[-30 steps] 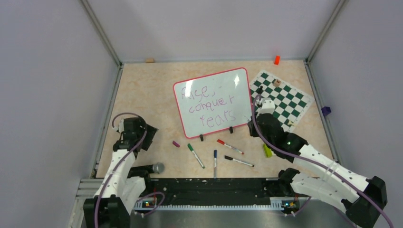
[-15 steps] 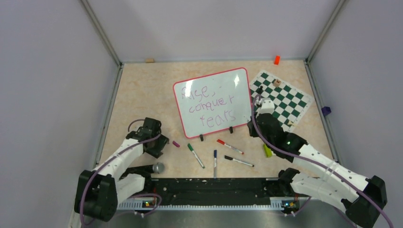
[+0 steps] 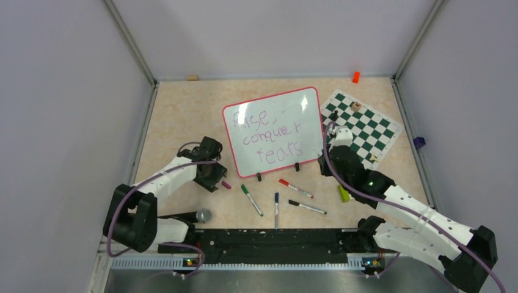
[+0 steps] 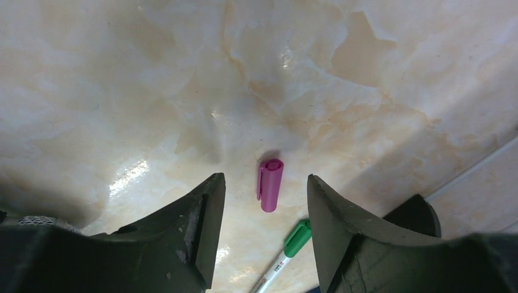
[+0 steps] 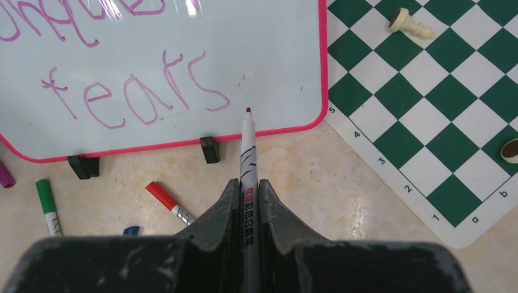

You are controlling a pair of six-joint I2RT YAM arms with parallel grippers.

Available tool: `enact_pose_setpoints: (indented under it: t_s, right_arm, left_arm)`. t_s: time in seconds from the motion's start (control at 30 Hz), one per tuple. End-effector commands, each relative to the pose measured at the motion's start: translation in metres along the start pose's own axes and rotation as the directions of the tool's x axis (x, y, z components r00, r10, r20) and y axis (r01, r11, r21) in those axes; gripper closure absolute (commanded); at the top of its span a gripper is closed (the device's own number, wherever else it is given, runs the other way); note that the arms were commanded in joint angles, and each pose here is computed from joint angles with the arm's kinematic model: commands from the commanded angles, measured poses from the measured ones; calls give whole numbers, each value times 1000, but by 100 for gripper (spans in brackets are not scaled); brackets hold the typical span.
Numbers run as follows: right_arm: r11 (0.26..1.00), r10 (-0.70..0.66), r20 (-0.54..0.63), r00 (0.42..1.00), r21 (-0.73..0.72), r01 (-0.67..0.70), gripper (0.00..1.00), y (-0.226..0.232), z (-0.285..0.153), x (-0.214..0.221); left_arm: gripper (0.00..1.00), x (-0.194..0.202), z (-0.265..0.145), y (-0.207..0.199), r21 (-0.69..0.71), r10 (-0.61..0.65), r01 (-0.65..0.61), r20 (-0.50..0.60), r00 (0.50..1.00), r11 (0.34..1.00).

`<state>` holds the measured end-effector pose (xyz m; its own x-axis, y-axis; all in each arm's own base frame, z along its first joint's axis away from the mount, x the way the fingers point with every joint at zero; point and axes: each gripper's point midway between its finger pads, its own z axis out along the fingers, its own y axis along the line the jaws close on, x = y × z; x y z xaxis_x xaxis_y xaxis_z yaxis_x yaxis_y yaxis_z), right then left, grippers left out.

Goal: Write a sentence on the whiteboard
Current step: Pick up the pen cap from the center of the board.

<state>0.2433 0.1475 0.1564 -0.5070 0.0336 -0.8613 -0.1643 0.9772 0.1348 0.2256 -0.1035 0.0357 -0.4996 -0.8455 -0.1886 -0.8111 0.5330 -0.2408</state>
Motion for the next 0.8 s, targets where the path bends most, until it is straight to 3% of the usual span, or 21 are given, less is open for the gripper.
enact_pose_setpoints:
  t_s: [0.0, 0.17, 0.2, 0.27, 0.3, 0.43, 0.6, 0.77]
  right_arm:
    - [1000, 29, 33, 999, -12, -29, 100, 4, 0, -13]
    - [999, 40, 30, 999, -10, -39, 100, 4, 1, -11]
    - [999, 42, 29, 999, -13, -41, 100, 4, 1, -11]
    - [999, 47, 23, 999, -22, -47, 100, 6, 1, -10]
    - [998, 48, 19, 999, -35, -47, 100, 9, 1, -9]
    - [991, 44, -1, 999, -124, -44, 100, 24, -1, -6]
    - [930, 48, -11, 999, -363, -49, 100, 70, -14, 6]
    - [883, 41, 97, 994, -469, 10, 100, 121, -32, 25]
  left_arm:
    - [46, 8, 4, 5, -55, -16, 16, -6, 1000, 998]
    - [56, 20, 15, 15, -86, -25, 24, -18, 1000, 996]
    - [65, 21, 18, 15, -77, -24, 23, -21, 999, 997]
    - [97, 23, 26, 15, -64, -14, 12, -24, 1000, 998]
    - [100, 23, 29, 15, -59, 0, -1, -21, 1000, 998]
    - [100, 15, 39, 10, -53, 104, -103, 16, 994, 993]
    - [100, -1, 34, 3, -50, 183, -179, 92, 979, 983]
    - [100, -3, 24, -30, 106, 271, -284, 124, 955, 953]
